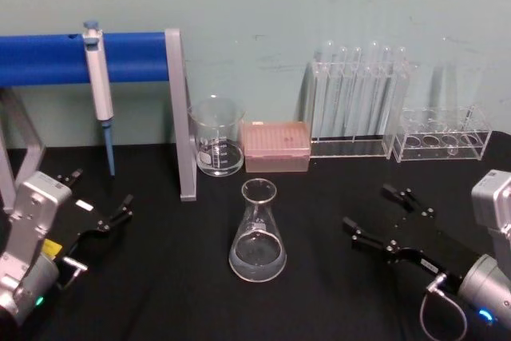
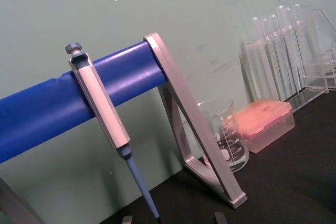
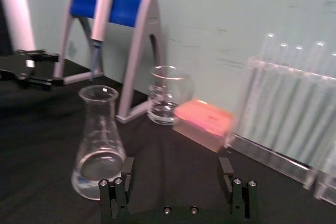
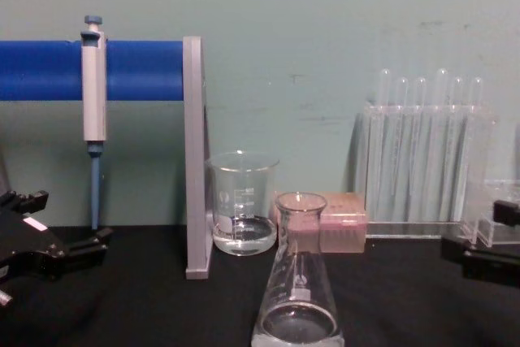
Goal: Grasp the erlenmeyer flask with one hand, shake it three times, then place it back.
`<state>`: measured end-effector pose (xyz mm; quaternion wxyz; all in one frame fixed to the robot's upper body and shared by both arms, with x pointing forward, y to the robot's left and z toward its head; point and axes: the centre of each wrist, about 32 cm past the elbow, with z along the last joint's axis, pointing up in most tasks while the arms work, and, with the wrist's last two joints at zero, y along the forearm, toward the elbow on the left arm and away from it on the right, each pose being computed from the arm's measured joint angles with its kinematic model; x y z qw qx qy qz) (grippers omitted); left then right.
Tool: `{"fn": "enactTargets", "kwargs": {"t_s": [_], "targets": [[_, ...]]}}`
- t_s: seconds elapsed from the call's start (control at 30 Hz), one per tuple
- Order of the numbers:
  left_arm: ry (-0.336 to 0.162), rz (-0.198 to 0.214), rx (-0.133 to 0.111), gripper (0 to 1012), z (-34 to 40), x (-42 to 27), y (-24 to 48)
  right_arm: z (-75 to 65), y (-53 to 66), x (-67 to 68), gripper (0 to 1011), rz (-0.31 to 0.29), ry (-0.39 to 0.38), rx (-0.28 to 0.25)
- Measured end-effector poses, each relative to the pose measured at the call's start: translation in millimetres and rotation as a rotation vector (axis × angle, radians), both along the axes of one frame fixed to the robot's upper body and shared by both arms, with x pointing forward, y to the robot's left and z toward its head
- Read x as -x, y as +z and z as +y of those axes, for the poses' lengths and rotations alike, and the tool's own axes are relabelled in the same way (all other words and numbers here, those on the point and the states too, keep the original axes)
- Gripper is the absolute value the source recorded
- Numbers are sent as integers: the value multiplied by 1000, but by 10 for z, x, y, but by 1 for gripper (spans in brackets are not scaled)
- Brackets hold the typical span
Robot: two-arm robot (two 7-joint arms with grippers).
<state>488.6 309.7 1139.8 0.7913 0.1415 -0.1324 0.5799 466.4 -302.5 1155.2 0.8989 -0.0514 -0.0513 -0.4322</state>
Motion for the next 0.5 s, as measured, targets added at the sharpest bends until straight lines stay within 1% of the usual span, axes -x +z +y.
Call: {"fn": "enactTargets", "kwargs": {"t_s": [0.03,0.17,0.3,0.37,0.5], "targets": [[0,0,0,1001,0,0,0,0,0,0,1003,0,0,0],[0,0,0,1001,0,0,0,41,-1,-40,1003,5,45,-9],[0,0,0,1001,0,0,0,72,-11,-72,1003,9,71,-14],[0,0,0,1001,0,0,0,104,-24,-112,1003,14,98,-18],[0,0,0,1001,0,0,0,144,-35,-163,1003,18,126,-20]]}}
